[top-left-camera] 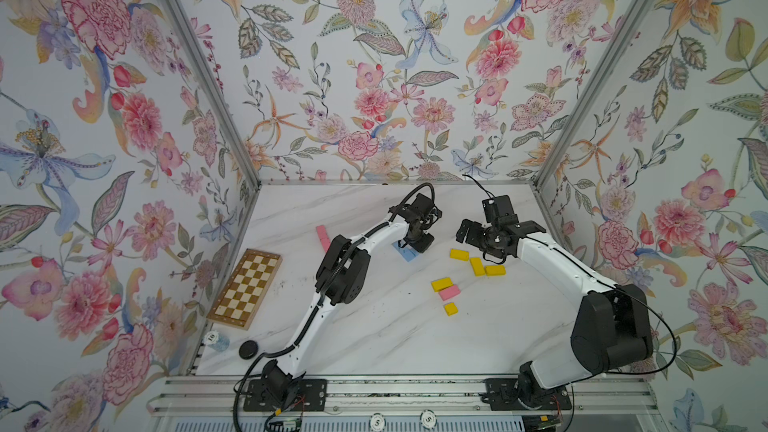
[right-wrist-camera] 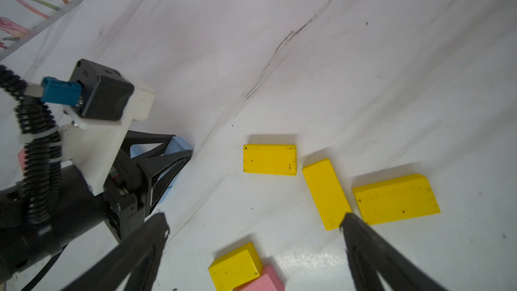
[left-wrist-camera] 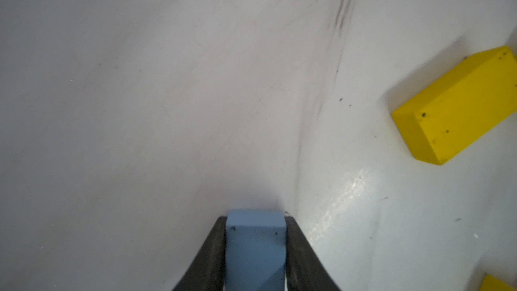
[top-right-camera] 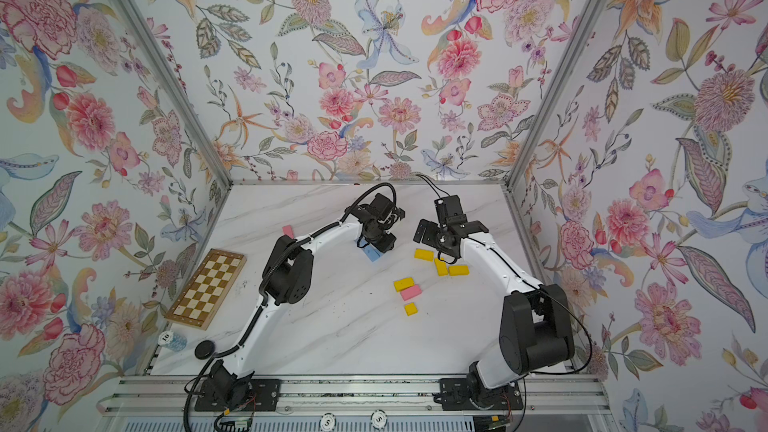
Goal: Assemble the letter v with building blocks
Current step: Adjust the building block at the center of the board, then pick up the building block from the center of the board.
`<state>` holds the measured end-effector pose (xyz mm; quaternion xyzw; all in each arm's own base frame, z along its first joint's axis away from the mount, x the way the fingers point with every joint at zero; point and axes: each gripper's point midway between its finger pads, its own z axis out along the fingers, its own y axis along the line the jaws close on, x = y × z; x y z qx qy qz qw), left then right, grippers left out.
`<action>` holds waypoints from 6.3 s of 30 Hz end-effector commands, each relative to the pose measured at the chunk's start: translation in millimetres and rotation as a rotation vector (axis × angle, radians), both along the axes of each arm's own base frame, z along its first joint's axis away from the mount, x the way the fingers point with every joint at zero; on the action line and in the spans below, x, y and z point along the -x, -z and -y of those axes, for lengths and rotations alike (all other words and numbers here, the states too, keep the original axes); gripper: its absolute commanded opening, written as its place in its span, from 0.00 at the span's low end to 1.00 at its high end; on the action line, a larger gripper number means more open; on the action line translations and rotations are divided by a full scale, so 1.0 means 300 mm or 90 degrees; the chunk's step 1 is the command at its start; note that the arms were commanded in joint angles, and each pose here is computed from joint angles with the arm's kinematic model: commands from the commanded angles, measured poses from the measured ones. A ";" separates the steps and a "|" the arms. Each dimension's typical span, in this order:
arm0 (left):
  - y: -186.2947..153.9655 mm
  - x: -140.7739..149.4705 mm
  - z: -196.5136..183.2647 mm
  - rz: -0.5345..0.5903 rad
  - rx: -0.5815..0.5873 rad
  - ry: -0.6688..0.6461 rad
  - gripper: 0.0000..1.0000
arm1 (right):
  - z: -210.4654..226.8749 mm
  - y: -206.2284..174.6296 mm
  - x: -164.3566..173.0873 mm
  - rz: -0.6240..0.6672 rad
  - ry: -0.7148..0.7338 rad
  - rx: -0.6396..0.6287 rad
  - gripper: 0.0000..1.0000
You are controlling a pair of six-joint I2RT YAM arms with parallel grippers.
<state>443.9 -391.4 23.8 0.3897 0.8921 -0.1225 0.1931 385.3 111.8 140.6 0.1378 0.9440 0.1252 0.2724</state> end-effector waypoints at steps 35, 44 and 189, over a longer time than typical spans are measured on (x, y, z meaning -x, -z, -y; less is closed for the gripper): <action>-0.679 0.203 -0.238 0.052 0.512 -0.207 0.99 | -0.222 0.303 0.424 -0.184 -0.197 0.082 0.99; -0.511 0.279 -0.278 -0.022 0.557 -0.279 0.99 | -0.214 0.389 0.452 -0.219 -0.167 0.092 0.96; -0.505 0.178 -0.394 0.190 0.216 -0.264 0.99 | -0.144 0.157 -0.309 -0.135 0.093 -0.096 0.22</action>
